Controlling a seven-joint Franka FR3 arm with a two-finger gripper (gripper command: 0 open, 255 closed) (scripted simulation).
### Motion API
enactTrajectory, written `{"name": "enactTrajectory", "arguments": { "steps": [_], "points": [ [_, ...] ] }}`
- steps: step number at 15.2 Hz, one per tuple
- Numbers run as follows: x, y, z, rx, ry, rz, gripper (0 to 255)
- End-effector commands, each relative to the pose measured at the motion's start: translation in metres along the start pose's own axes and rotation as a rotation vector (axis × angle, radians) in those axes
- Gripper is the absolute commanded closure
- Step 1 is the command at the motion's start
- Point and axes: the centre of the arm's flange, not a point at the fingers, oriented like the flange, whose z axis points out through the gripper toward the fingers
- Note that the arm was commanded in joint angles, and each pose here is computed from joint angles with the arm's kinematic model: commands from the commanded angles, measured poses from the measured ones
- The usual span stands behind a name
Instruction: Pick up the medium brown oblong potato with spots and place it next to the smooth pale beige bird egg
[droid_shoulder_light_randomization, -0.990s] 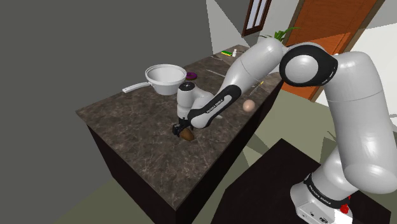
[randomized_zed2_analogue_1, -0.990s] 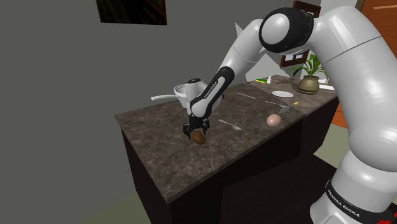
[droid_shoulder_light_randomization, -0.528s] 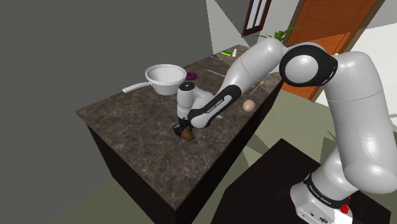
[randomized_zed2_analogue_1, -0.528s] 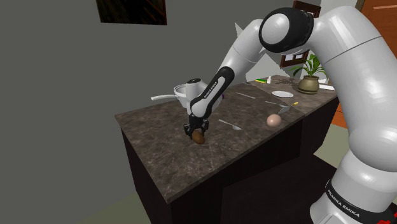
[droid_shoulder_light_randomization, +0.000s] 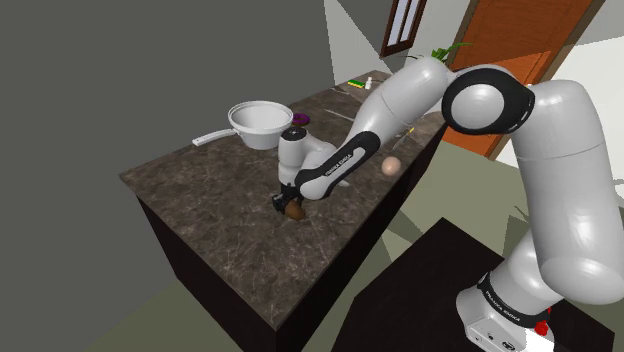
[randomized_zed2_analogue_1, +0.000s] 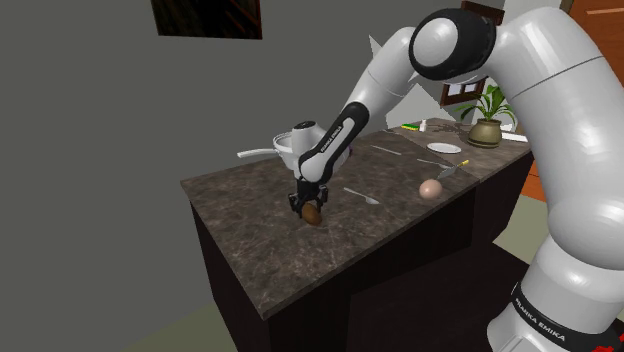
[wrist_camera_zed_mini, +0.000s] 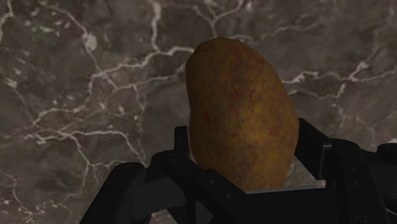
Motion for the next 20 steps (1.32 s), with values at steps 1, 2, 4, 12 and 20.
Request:
{"name": "enactTrajectory", "arguments": {
  "steps": [1,2,4,12,20],
  "points": [
    [0.001,0.001,-0.009,0.0,0.0,0.0,255],
    [0.002,0.001,-0.014,0.0,0.0,0.0,255],
    [0.003,0.002,-0.024,0.0,0.0,0.0,255],
    [0.007,0.006,-0.066,0.0,0.0,0.0,255],
    [0.011,0.009,-0.108,0.0,0.0,0.0,255]
  ]
}}
